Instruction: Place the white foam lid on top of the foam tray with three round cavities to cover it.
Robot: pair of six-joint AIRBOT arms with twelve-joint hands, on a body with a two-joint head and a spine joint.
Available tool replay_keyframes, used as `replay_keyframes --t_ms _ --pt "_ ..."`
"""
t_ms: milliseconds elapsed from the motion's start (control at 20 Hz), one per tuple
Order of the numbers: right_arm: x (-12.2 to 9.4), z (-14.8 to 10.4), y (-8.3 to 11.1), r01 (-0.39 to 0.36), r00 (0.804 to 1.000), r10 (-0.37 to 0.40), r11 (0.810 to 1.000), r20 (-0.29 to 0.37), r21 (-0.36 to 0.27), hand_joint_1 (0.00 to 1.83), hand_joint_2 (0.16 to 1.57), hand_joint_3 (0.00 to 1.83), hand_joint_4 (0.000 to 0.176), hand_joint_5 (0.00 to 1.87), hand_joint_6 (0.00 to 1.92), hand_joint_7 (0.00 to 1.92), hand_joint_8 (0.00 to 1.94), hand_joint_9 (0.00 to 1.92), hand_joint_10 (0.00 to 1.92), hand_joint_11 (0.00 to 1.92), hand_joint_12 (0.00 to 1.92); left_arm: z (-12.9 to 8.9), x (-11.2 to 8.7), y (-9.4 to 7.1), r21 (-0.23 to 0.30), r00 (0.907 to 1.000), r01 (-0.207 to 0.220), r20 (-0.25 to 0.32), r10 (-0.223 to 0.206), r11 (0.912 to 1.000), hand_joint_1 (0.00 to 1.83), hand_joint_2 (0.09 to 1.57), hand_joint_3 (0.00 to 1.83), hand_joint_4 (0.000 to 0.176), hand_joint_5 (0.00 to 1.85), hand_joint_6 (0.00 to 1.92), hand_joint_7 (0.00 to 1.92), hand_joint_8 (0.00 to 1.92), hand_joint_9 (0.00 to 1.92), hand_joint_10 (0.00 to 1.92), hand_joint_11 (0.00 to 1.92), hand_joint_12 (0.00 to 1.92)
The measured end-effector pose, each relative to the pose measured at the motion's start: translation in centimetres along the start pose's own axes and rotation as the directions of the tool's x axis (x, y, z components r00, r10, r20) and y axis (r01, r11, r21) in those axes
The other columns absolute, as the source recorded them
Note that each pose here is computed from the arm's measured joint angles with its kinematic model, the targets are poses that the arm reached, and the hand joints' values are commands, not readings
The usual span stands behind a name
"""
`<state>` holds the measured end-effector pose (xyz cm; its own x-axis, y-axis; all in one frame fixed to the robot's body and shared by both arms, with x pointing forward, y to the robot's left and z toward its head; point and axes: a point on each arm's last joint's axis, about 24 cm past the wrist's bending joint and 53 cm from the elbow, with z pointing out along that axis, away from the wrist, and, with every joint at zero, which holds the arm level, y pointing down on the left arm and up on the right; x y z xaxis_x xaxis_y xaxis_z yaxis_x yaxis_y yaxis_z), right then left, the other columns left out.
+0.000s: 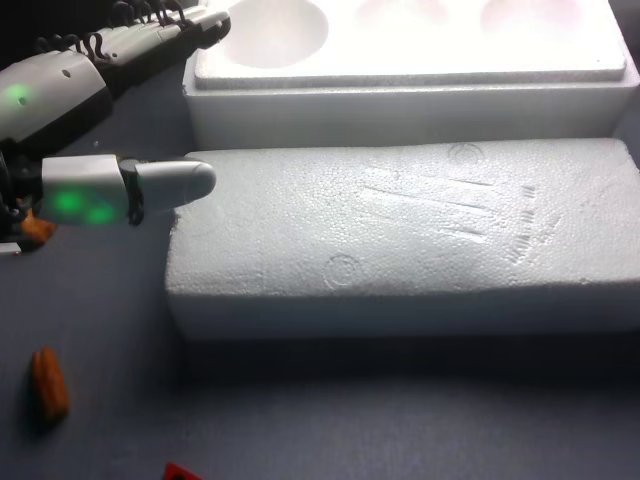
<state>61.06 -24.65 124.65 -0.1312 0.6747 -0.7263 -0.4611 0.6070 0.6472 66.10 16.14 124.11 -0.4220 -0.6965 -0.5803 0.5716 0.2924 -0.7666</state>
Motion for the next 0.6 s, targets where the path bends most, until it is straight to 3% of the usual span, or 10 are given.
replay_keyframes --t_ms 50,100,250,450,600 --pt "-0.1 0.0 -0.4 -0.003 1.000 0.003 1.000 0.009 0.014 0.53 1.23 0.01 0.000 0.00 0.00 0.00 0.00 0.00 0.00 0.00 0.07 0.1 0.0 0.0 0.001 1.0000 0.005 0.005 -0.005 1.0000 0.40 1.16 0.00 0.014 0.00 0.00 0.00 0.00 0.00 0.00 0.00 0.00" --pt "-0.1 0.0 -0.6 -0.009 1.000 0.008 1.000 0.013 0.023 0.55 1.23 0.00 0.000 0.00 0.00 0.00 0.00 0.00 0.00 0.00 0.01 0.2 0.0 0.1 0.001 0.9999 0.011 0.008 -0.011 0.9999 0.40 1.15 0.00 0.007 0.00 0.00 0.00 0.00 0.00 0.00 0.00 0.00" --pt "0.6 0.2 -1.3 -0.027 1.000 0.027 0.999 0.011 0.036 0.51 1.21 0.00 0.000 0.00 0.00 0.00 0.00 0.00 0.00 0.00 0.00 0.1 0.1 0.6 -0.014 0.9999 0.015 0.009 -0.015 0.9998 0.44 1.11 0.00 0.019 0.00 0.00 0.00 0.00 0.00 0.00 0.00 0.00" --pt "1.1 0.2 -1.9 -0.045 0.999 0.045 0.997 0.008 0.058 0.50 1.19 0.00 0.000 0.00 0.00 0.00 0.00 0.00 0.00 0.02 0.01 -0.5 0.9 1.7 -0.061 0.9991 0.042 0.004 -0.042 0.9973 0.44 1.03 0.00 0.000 0.00 0.00 0.00 0.00 0.00 0.00 0.00 0.00" --pt "1.4 0.3 -2.8 -0.069 0.998 0.067 0.994 0.021 0.088 0.48 1.17 0.00 0.000 0.00 0.00 0.00 0.00 0.00 0.00 0.03 0.03 -1.2 1.4 2.6 -0.100 0.9991 0.042 -0.006 -0.043 0.9941 0.45 0.99 0.00 0.000 0.00 0.00 0.00 0.00 0.00 0.00 0.00 0.00"
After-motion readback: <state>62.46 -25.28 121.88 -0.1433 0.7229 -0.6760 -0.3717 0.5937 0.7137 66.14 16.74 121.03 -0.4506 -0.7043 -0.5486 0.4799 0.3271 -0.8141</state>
